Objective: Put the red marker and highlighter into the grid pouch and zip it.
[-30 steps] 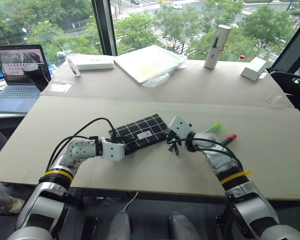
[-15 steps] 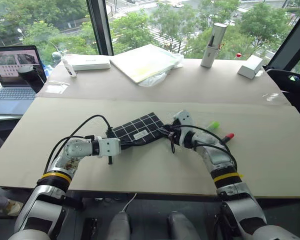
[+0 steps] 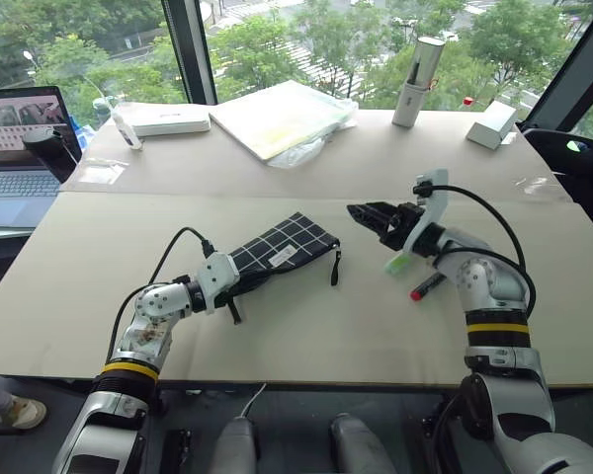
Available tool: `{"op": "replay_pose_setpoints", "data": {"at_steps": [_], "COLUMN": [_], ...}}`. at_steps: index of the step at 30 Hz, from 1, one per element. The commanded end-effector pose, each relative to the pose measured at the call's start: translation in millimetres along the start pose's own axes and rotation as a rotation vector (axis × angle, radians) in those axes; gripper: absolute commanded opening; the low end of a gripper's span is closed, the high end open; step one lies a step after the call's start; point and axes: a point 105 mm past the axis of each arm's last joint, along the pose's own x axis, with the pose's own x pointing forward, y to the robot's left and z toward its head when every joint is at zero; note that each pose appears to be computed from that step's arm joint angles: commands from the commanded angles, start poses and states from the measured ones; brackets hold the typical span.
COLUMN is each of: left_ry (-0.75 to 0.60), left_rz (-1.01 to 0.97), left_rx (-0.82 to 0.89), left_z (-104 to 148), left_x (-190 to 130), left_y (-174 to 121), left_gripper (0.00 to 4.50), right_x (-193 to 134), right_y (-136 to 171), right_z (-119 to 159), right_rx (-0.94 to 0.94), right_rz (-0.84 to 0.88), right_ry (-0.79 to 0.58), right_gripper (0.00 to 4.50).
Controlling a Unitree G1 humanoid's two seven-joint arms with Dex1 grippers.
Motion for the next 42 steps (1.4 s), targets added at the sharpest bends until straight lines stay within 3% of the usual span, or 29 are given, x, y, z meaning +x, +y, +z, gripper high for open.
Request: {"op": "replay_pose_setpoints", "data": {"at_steps": [1,11,19,29,34,38,40,42], "left_ry": [-0.043,-0.045,-0.059,-0.084,-0.085,-0.084,-0.082,-0.08], "left_rz": [0.042,0.057,0.051,0.054,0.057,0.064,0.066,0.065], "left_rx": [0.0,0.015,0.017,0.023,0.023,0.024,0.024,0.024], "left_z": [13,20,25,33,33,33,32,32], "left_x": [-3,-4,-2,2,2,2,2,2], "left_y": [9,15,16,16,16,16,16,16], "left_gripper": [0.0,0.0,0.0,0.0,0.0,0.0,0.0,0.0], "right_x": [3,-3,13,29,34,34,34,33], "right_y": [23,9,14,6,10,26,39,68], "right_z": [-5,-6,-32,-40,-34,-30,-27,-22], "right_rx": [-0.094,-0.113,-0.068,-0.071,-0.085,-0.11,-0.12,-0.14], "right_rz": [0.076,0.0,-0.003,-0.045,-0.02,0.074,0.141,0.281], "right_ry": [0.046,0.05,0.094,0.117,0.091,0.081,0.081,0.082], "right_gripper": [3.41,3.41,3.41,3.41,2.01,0.39,0.02,0.02]}}
